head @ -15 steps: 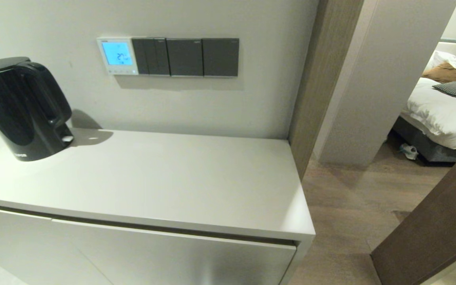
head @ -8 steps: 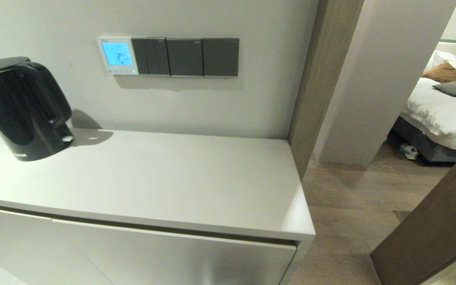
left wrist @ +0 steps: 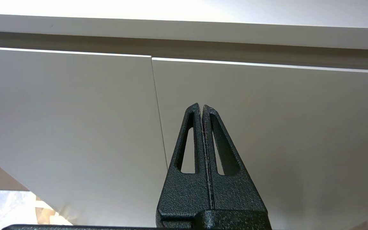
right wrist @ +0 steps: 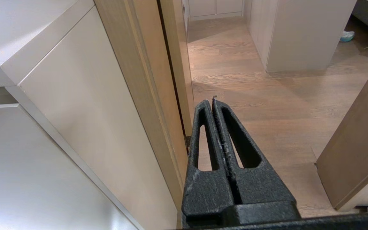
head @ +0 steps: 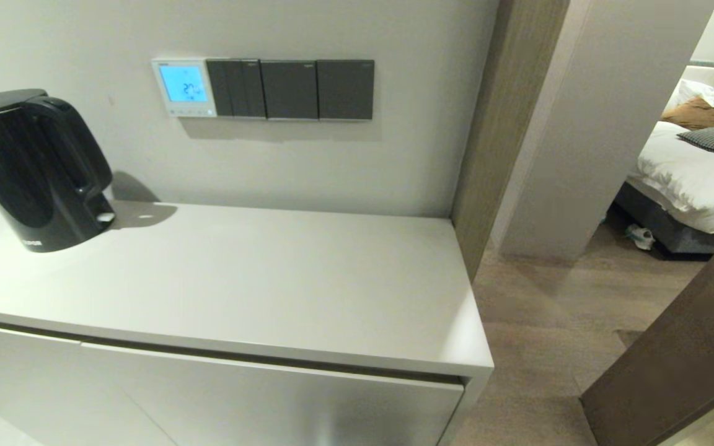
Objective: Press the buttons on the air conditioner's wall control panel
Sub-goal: Turn off the central air conditioner
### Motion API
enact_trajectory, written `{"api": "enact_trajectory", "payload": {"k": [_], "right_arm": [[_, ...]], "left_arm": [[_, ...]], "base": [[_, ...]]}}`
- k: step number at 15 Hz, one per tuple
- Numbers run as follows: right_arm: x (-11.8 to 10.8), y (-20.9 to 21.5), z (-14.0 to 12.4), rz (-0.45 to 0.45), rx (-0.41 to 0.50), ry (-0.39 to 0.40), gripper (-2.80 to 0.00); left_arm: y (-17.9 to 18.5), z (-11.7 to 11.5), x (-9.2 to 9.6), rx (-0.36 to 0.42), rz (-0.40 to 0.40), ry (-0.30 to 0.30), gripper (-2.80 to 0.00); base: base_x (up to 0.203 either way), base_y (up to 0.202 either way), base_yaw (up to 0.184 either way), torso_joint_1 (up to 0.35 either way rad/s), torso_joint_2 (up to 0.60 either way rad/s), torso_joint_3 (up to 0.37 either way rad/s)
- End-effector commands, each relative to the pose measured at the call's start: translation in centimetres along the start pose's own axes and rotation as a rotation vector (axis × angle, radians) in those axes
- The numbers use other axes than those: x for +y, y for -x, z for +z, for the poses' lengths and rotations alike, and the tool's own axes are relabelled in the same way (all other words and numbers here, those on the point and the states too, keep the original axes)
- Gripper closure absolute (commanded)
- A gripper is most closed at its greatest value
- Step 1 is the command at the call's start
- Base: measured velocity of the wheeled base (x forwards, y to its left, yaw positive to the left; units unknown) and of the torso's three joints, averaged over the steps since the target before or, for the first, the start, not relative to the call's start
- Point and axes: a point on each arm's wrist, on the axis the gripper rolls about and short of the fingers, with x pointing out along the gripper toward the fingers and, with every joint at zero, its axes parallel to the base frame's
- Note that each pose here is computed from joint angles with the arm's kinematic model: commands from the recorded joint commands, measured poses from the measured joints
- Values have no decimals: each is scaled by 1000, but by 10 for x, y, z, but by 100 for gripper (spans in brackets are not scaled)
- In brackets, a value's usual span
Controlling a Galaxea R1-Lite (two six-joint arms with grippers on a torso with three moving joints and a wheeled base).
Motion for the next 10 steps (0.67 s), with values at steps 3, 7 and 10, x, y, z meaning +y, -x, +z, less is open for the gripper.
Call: {"api": "enact_trajectory", "payload": {"k": [3,7,10], "right_arm": [[0,0,0,0,3,0,0],[0,0,0,2,3,0,0],[0,0,0,0,3,0,0]], "left_arm": [[0,0,0,0,0,7,0],[0,0,0,0,0,8,0],[0,0,0,0,-1,8,0]], "base": [[0,0,0,0,0,0],[0,0,0,0,0,0],[0,0,0,0,0,0]]}}
